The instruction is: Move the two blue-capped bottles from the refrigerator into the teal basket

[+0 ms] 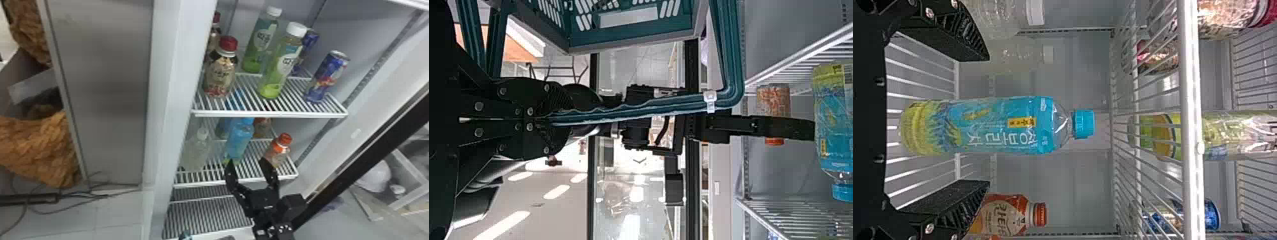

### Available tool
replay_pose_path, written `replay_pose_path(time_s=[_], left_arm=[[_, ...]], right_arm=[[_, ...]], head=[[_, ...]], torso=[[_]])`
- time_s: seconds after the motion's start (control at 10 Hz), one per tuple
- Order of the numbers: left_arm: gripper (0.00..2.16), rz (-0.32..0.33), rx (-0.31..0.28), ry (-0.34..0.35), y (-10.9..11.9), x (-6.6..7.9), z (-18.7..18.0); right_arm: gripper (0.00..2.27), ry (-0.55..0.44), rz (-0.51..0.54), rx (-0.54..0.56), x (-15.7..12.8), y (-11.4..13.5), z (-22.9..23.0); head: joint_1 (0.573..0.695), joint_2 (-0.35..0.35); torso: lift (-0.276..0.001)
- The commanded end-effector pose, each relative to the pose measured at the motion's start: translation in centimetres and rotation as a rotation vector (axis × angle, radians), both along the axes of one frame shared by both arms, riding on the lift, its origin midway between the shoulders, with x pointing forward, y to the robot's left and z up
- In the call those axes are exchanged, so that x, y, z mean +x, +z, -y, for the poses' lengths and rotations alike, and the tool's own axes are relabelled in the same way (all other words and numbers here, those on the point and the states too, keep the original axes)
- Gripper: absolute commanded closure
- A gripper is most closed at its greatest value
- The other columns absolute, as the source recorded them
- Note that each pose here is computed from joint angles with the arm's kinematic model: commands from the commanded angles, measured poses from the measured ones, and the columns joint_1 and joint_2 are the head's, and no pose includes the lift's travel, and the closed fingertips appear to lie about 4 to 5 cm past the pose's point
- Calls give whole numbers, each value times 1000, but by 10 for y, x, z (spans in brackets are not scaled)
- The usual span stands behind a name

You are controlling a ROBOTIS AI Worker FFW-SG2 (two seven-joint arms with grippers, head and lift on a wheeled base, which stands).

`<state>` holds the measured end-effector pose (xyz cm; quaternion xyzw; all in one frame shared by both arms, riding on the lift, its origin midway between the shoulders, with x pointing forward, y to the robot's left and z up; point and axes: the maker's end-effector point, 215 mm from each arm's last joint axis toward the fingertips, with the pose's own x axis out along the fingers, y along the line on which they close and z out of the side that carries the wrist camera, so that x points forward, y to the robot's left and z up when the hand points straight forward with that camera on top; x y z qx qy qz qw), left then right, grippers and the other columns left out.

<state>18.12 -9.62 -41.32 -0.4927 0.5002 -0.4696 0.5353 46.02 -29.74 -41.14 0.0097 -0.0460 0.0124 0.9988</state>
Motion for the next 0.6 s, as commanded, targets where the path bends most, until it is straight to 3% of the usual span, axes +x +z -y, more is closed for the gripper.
replay_pose_path(time_s=[0.0, 0.5], left_arm=[[1136, 1, 0, -1, 0, 0, 0], [1136, 3, -5, 7, 2, 3, 1]], right_arm=[[131, 3, 4, -2, 10, -1, -1], [131, -17, 18, -8, 39, -1, 4]], head=[[695, -350], [695, -350]], torso=[[-139], [-139]])
